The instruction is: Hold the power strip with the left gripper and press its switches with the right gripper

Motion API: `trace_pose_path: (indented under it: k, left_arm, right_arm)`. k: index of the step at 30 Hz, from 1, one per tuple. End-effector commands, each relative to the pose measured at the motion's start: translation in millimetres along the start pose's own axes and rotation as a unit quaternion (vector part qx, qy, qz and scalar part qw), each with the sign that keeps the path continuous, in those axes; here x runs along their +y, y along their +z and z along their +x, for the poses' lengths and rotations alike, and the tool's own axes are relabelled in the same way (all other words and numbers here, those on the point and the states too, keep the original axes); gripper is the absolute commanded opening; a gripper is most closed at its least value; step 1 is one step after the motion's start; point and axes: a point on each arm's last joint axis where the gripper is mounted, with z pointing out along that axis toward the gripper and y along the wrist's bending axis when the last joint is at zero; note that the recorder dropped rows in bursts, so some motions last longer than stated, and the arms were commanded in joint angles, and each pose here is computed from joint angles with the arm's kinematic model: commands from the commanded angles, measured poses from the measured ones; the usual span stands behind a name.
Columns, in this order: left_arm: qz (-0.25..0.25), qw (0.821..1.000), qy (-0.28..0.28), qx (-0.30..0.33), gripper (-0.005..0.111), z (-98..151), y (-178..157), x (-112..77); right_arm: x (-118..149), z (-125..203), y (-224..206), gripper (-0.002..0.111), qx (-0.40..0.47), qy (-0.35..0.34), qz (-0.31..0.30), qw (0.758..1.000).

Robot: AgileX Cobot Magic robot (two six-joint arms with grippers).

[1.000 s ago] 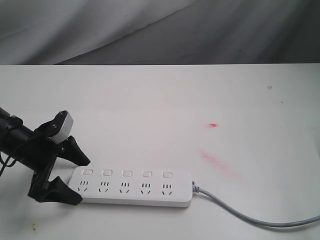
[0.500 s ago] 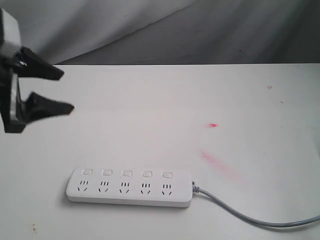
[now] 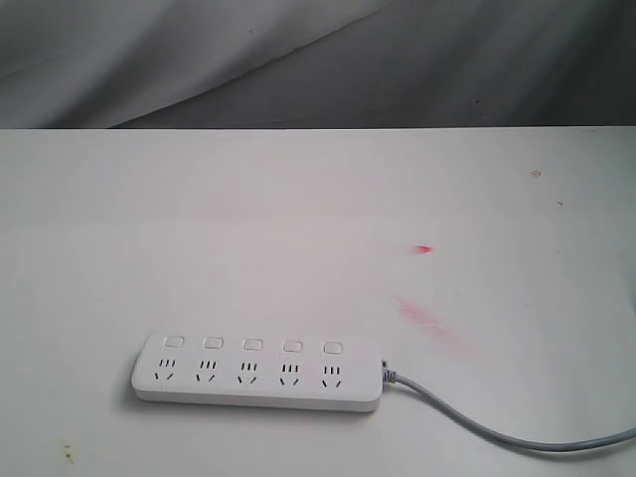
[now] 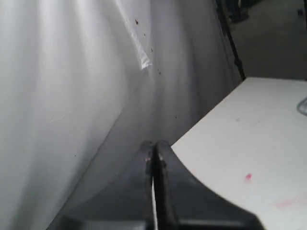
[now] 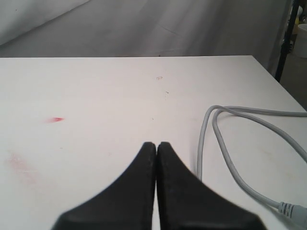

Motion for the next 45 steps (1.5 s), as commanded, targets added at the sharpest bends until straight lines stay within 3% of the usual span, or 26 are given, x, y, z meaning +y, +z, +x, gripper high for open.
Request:
trace_pose_path:
  k: [1,7,9,10,13,17,22,34,45]
  left_arm:
    - [-0.02,0.999,-0.017,-0.041,0.001,-14.4,-22.5,-12.4]
    - [-0.042,0.995,-0.008,-0.091,0.001,-28.2,-46.2,-25.9]
    - [-0.076,0.99,-0.065,-0.096,0.001,-28.4,-51.1,-22.1]
    - [-0.101,0.983,-0.123,-0.092,0.001,-26.4,-53.8,-18.5]
    - [-0.169,0.963,-0.206,-0.032,0.001,-11.7,-58.1,-9.6]
    - [-0.236,0.938,-0.253,0.01,0.001,0.1,-63.3,-1.2]
    - [-0.282,0.927,-0.245,0.034,0.001,10.3,-66.2,4.4]
    - [-0.254,0.925,-0.273,0.072,0.001,95.1,-40.3,-19.4]
    - [-0.225,0.935,-0.251,0.11,0.001,158.1,-36.2,-49.9]
  right_arm:
    - [-0.4,0.5,-0.2,0.0,-0.002,0.0,0.004,1.0]
    - [-0.4,0.5,-0.2,0.0,-0.002,0.0,0.004,1.0]
    - [-0.4,0.5,-0.2,0.0,-0.002,0.0,0.004,1.0]
    - [-0.4,0.5,-0.2,0.0,-0.002,0.0,0.004,1.0]
    - [-0.4,0.5,-0.2,0.0,-0.002,0.001,0.003,1.0]
    - [-0.4,0.5,-0.2,0.0,-0.002,0.001,0.003,1.0]
    - [-0.4,0.5,-0.2,0.0,-0.002,0.0,0.004,1.0]
    - [-0.4,0.5,-0.2,0.0,-0.002,0.0,0.004,1.0]
    - [-0.4,0.5,-0.2,0.0,-0.002,0.001,0.003,1.0]
